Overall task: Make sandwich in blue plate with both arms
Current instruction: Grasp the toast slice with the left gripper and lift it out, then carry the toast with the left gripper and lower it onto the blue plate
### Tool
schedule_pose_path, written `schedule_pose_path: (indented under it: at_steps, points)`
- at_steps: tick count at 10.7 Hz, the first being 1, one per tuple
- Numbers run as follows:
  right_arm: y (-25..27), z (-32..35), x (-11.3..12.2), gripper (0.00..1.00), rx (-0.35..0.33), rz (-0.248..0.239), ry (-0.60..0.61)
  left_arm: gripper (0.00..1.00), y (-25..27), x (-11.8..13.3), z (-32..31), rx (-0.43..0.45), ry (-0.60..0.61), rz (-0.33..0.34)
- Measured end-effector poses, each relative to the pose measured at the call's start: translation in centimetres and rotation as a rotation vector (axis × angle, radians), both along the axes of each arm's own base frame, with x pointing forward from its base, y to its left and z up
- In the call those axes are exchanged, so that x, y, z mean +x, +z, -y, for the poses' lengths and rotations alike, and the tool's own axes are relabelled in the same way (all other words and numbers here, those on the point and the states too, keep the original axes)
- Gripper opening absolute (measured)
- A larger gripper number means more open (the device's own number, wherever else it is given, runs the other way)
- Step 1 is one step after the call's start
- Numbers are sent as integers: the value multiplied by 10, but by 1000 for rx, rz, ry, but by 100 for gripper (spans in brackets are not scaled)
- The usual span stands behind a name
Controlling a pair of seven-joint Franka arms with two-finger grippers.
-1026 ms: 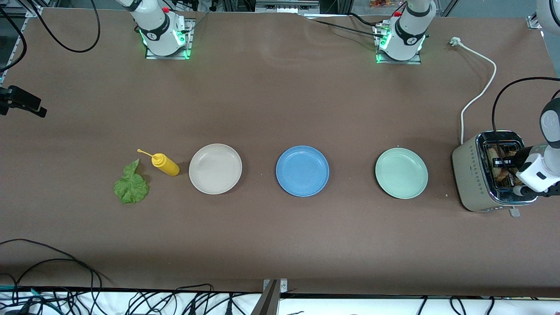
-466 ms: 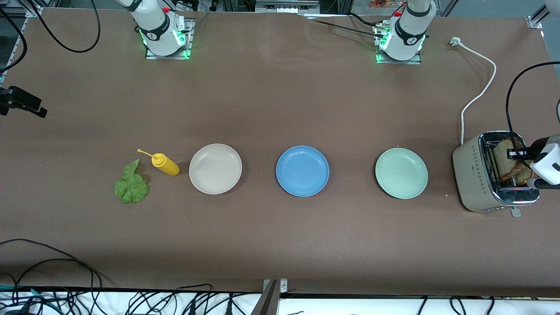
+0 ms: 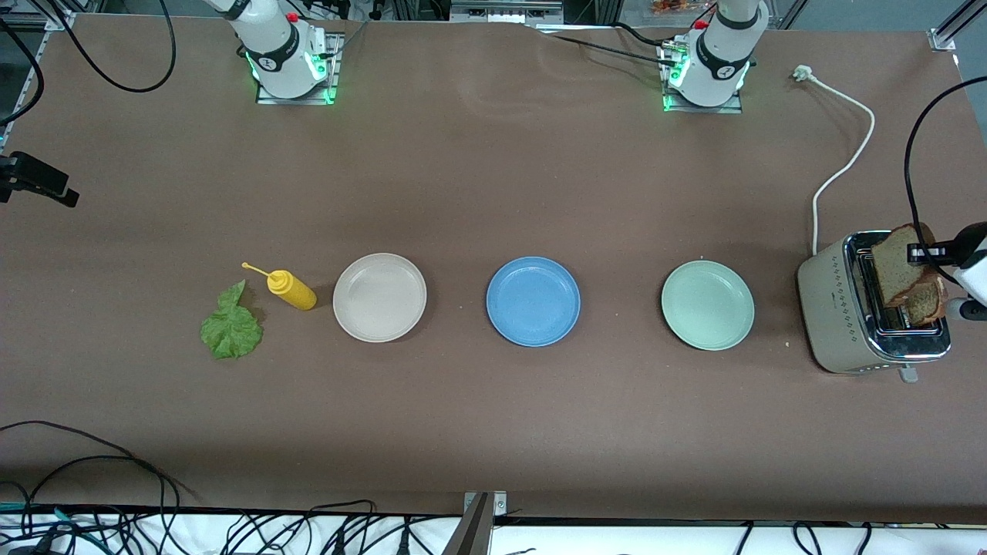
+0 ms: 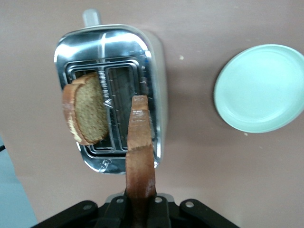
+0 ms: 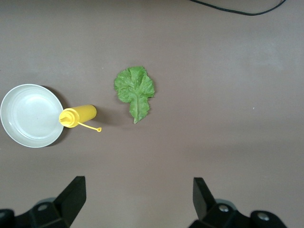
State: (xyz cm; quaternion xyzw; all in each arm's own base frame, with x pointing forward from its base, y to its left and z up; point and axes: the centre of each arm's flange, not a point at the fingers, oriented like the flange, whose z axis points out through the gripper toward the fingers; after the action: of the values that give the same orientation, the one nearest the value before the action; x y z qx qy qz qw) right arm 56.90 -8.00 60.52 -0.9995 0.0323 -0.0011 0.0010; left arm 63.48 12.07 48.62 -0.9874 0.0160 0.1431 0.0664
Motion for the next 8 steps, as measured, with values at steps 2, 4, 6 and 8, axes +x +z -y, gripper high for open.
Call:
schedule_pose_path:
  at_steps: [2,4,6,8]
  points:
    - [0,0,0,100,0,2,10,10,24,1,47,-9,-63,-20]
    - [1,2,0,100,-1,4,12,10,32,2,116,-44,-165,-31]
    - [5,10,-1,100,-2,10,-1,10,26,0,171,-172,-222,-45]
    - [5,18,-2,100,18,14,-19,10,-6,3,200,-324,-222,-105]
